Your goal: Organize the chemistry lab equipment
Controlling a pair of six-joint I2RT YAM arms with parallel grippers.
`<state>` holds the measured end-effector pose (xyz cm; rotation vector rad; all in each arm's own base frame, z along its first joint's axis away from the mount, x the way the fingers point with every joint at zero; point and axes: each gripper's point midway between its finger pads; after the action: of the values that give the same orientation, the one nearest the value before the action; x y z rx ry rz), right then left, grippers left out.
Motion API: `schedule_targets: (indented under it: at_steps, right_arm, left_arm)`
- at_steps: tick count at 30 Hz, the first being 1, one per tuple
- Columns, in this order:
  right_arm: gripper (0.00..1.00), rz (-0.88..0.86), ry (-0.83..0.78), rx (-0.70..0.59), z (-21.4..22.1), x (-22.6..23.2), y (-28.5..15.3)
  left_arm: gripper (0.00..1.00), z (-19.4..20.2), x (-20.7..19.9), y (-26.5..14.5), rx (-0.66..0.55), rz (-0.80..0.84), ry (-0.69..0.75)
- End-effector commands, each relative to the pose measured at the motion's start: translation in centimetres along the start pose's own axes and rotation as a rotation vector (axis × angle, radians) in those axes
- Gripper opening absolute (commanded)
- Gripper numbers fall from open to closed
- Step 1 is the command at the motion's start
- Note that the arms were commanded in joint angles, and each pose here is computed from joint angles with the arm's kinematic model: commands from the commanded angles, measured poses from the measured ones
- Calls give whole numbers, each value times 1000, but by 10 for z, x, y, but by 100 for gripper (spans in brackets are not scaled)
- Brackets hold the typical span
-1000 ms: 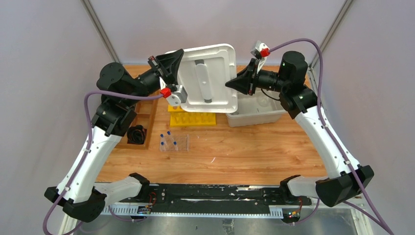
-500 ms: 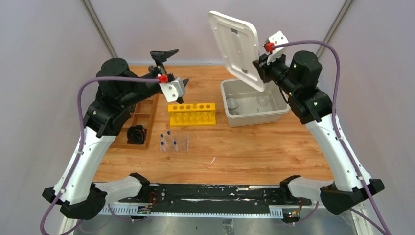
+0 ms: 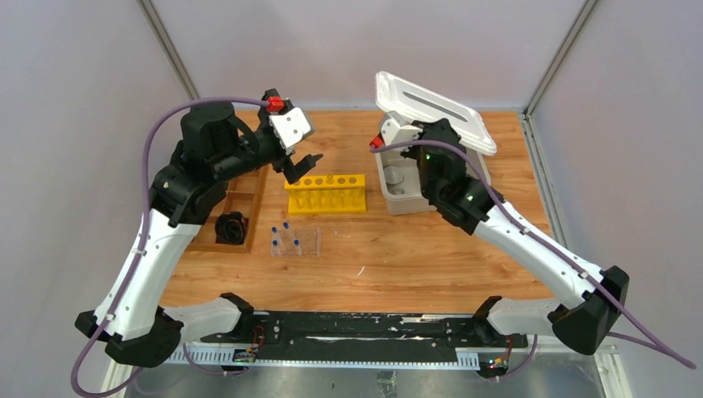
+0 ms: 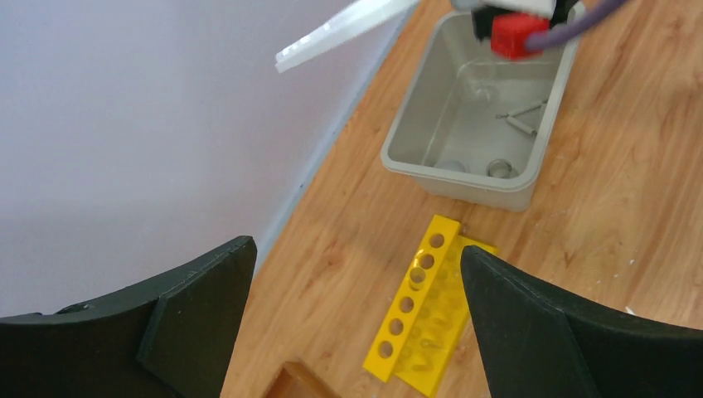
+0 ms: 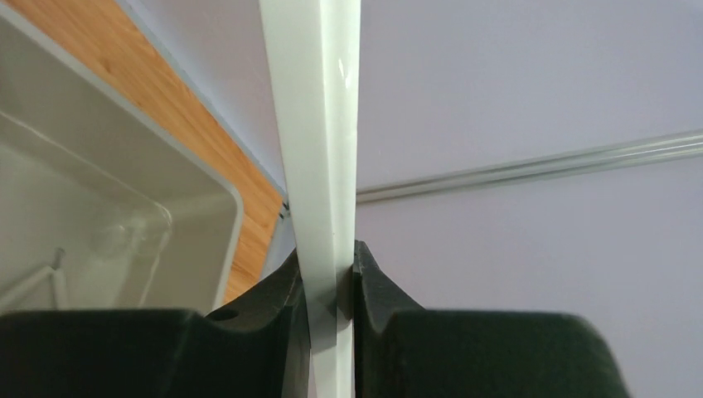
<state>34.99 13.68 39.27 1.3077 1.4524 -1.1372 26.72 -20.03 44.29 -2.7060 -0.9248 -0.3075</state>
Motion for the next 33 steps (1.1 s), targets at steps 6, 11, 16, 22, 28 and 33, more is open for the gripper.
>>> schedule_targets:
  at_steps: [6, 11, 16, 22, 28, 33]
  right_arm:
    - [3, 41, -294, 171, 15, 33, 6]
    - [3, -64, -286, 174, 19, 70, 9]
    - [3, -183, -256, 198, 25, 108, 4]
    - [4, -222, -244, 223, 31, 136, 2]
    - [7, -269, -200, 244, 35, 158, -1]
    - [28, -401, -104, 214, 28, 179, -11]
  left_arm:
    - [100, 7, -1, -8, 23, -49, -111]
    - [100, 5, 3, -9, 21, -65, -112]
    - [100, 13, 0, -8, 29, -59, -102]
    - [100, 15, -4, -7, 23, -47, -114]
    - [100, 19, -11, -10, 21, -24, -120]
    - [100, 21, -11, -10, 26, -27, -123]
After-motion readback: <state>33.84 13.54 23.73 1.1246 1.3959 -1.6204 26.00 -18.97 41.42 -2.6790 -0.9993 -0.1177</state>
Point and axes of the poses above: each gripper's point midway between its finger pads, its own y axis out along the fingers, its own x axis along the line the jaws close on, z = x × y, and after that the axes turned 14 degrees about -y, right-handed
